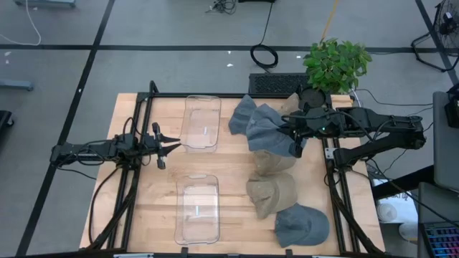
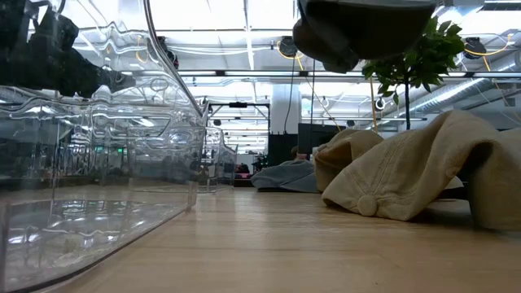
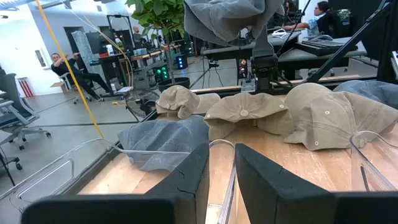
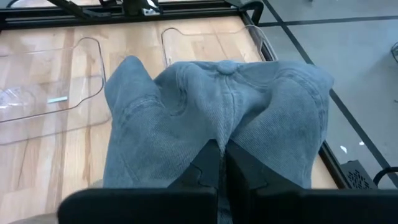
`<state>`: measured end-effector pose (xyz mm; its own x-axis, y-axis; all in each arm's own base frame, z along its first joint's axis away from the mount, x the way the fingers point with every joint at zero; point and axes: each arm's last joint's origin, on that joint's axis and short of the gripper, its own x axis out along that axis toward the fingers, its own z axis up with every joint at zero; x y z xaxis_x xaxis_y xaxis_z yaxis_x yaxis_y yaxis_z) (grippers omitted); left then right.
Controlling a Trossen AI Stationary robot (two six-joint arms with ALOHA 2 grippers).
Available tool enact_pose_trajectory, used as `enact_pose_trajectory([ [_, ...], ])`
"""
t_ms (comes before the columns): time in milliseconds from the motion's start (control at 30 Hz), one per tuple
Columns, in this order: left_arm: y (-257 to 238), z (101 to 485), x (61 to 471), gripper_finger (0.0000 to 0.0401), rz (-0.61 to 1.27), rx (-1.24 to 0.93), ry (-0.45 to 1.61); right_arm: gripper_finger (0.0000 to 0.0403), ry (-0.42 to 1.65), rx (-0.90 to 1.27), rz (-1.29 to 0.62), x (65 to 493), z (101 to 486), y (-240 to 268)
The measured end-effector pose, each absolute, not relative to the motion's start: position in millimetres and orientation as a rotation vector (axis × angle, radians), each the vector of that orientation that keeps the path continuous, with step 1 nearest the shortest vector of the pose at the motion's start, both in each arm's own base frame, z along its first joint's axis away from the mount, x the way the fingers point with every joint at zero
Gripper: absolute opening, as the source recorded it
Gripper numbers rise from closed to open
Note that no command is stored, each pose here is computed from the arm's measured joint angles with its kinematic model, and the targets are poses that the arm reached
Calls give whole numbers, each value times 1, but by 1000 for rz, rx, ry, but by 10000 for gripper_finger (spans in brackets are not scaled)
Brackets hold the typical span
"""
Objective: Stack caps by color
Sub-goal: Put the top right blue cap into the top transparent bin
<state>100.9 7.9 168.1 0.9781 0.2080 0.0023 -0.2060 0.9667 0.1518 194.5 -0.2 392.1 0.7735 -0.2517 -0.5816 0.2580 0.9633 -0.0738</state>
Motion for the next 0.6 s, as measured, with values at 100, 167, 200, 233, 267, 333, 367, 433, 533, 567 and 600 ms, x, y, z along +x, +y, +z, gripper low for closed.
enact_pose_trajectory([
  [100, 8, 168, 101, 88, 209, 152, 13, 0, 625, 22, -280, 195, 392, 0],
  [167, 8, 168, 101, 88, 210, 146, 9, 0, 599, 30, -280, 198, 390, 0],
  [200, 8, 169, 101, 88, 210, 140, 3, 0, 581, 32, -279, 200, 388, 0],
  [233, 8, 170, 101, 88, 210, 127, -12, 0, 568, 28, -276, 203, 386, 0],
  [267, 8, 172, 101, 88, 211, 108, -33, 0, 560, 22, -273, 205, 383, 0],
  [333, 8, 175, 101, 88, 211, 63, -70, 0, 533, 10, -267, 210, 378, 1],
  [367, 8, 176, 101, 88, 211, 40, -82, 0, 514, 3, -263, 213, 375, 1],
  [433, 8, 177, 100, 88, 209, -1, -99, 0, 482, -17, -256, 218, 367, 1],
  [533, 8, 178, 100, 88, 206, -59, -112, 0, 440, -60, -242, 225, 356, 1],
  [567, 8, 179, 100, 88, 205, -73, -118, 0, 418, -75, -238, 227, 353, 1],
  [600, 8, 180, 100, 88, 204, -82, -129, 0, 395, -90, -234, 229, 350, 1],
])
